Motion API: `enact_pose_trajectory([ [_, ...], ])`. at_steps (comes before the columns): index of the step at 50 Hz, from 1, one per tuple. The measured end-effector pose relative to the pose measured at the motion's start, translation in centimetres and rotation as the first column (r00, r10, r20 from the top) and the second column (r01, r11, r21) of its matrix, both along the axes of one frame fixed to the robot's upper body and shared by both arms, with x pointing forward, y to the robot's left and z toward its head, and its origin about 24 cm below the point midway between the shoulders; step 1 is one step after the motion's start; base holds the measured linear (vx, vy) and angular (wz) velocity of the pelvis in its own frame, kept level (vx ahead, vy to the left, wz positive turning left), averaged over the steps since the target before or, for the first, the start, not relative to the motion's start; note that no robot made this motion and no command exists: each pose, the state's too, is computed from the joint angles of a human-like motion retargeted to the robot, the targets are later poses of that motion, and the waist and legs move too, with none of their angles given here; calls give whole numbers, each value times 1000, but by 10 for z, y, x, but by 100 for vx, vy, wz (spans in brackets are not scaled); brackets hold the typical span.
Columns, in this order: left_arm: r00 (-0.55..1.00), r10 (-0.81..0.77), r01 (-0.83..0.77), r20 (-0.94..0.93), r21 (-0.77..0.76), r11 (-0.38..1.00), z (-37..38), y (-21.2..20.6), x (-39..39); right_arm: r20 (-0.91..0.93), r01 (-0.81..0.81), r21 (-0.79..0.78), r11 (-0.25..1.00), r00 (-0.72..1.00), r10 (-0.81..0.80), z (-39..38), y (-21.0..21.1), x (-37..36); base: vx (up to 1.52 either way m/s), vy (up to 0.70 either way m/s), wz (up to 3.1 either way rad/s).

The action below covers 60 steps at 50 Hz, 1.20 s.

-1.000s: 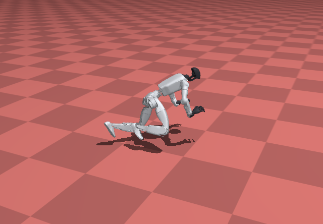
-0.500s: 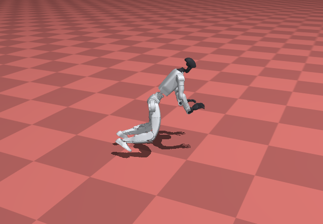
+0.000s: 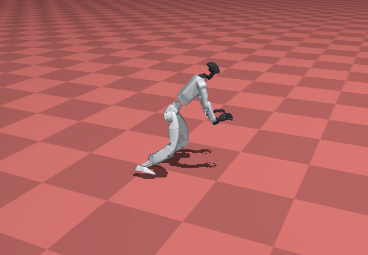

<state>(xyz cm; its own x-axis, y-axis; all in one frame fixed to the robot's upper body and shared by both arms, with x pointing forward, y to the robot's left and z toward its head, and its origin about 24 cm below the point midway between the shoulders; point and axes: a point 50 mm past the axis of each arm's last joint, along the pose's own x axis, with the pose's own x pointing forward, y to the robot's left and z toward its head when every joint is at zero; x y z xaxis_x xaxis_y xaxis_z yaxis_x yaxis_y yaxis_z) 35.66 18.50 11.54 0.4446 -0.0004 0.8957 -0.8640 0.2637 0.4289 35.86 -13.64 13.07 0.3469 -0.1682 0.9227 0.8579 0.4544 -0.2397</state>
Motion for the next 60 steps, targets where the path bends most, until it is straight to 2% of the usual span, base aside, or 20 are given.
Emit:
enact_pose_trajectory([
  [10, 999, -23, 23, 24, 0, 1000, 18, -6, 8, 43, -69, 130, 989, 997, 63, 18, 7, 3, -12, -9, -20],
  [17, 996, -93, 93, 12, 20, 995, 20, -26, 11, 102, -109, 278, 954, 991, 84, 19, 2, -4, -13, -9, 9],
  [25, 975, -213, 215, -62, 40, 976, -1, -63, 3, 95, -66, 457, 887, 995, 25, -1, -22, -19, -10, -7, 99],
  [32, 951, -267, 282, -159, 86, 956, -24, -80, -7, 62, -5, 578, 816, 997, -37, -26, -47, -40, -7, 2, 128],
  [45, 882, -306, 400, -359, 223, 889, -68, -91, -29, -57, 97, 667, 739, 995, -79, -73, -77, -88, -5, 5, 31],
  [60, 756, -308, 541, -578, 286, 791, -117, -99, -60, -209, 104, 704, 702, 976, 65, -108, -59, -109, -5, 1, 25],
])
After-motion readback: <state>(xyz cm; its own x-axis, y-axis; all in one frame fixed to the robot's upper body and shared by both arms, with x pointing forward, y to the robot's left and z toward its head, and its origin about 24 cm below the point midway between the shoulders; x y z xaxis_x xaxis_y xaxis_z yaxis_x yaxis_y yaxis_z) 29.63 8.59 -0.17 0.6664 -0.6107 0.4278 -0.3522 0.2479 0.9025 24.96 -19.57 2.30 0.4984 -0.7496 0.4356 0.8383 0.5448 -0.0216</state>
